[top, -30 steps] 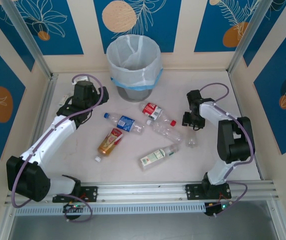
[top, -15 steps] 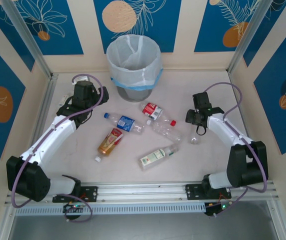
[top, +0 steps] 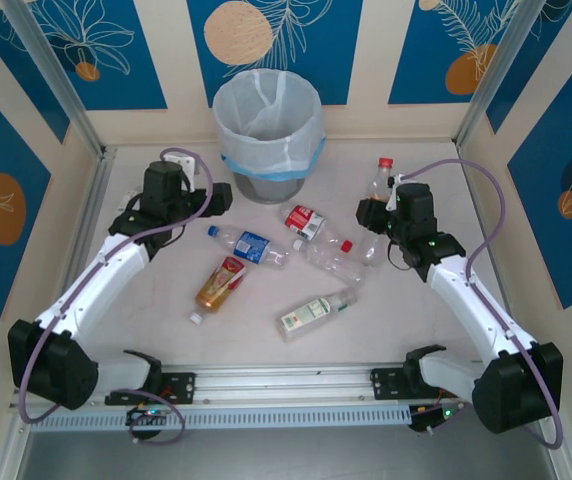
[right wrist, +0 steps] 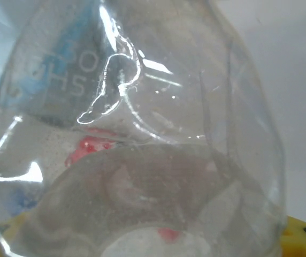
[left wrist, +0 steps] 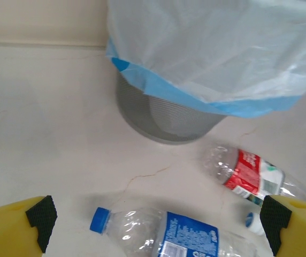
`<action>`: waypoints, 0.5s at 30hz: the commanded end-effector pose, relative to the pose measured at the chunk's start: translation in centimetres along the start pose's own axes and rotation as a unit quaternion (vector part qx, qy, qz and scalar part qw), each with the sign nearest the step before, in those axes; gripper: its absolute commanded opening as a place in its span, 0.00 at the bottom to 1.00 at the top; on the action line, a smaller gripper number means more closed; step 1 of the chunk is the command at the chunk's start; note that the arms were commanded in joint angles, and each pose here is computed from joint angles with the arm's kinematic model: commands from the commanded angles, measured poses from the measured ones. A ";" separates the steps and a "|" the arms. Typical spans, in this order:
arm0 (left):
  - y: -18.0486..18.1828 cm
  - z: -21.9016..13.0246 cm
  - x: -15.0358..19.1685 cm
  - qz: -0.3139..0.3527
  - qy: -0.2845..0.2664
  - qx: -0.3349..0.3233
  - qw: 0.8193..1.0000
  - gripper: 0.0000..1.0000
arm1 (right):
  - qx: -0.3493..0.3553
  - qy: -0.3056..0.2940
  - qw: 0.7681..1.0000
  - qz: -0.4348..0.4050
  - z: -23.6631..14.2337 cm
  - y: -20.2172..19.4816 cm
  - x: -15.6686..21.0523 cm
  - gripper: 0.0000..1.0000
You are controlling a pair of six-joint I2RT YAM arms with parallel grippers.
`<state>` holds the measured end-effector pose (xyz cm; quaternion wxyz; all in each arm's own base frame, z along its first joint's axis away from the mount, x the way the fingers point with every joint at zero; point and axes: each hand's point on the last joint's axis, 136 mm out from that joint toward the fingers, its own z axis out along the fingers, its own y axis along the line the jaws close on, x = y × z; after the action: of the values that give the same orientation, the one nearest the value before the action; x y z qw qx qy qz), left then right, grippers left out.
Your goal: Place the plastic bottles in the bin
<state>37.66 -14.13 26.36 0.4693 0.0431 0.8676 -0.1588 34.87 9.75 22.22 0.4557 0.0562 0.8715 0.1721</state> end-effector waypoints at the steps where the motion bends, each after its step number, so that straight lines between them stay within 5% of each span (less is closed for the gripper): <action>1: -2.2 -1.3 0.7 0.042 0.004 0.065 0.997 0.99 | -0.098 -0.055 0.994 0.005 -1.0 4.2 -2.7 0.36; 15: -2.0 -2.0 3.4 0.036 -0.026 0.086 0.995 0.99 | -0.205 -0.142 0.967 -0.053 -3.2 11.8 -10.0 0.36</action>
<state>33.80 -15.09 23.44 0.4624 0.1006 0.8580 -0.2000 36.94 15.98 31.68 0.5473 -0.0259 0.7844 0.2908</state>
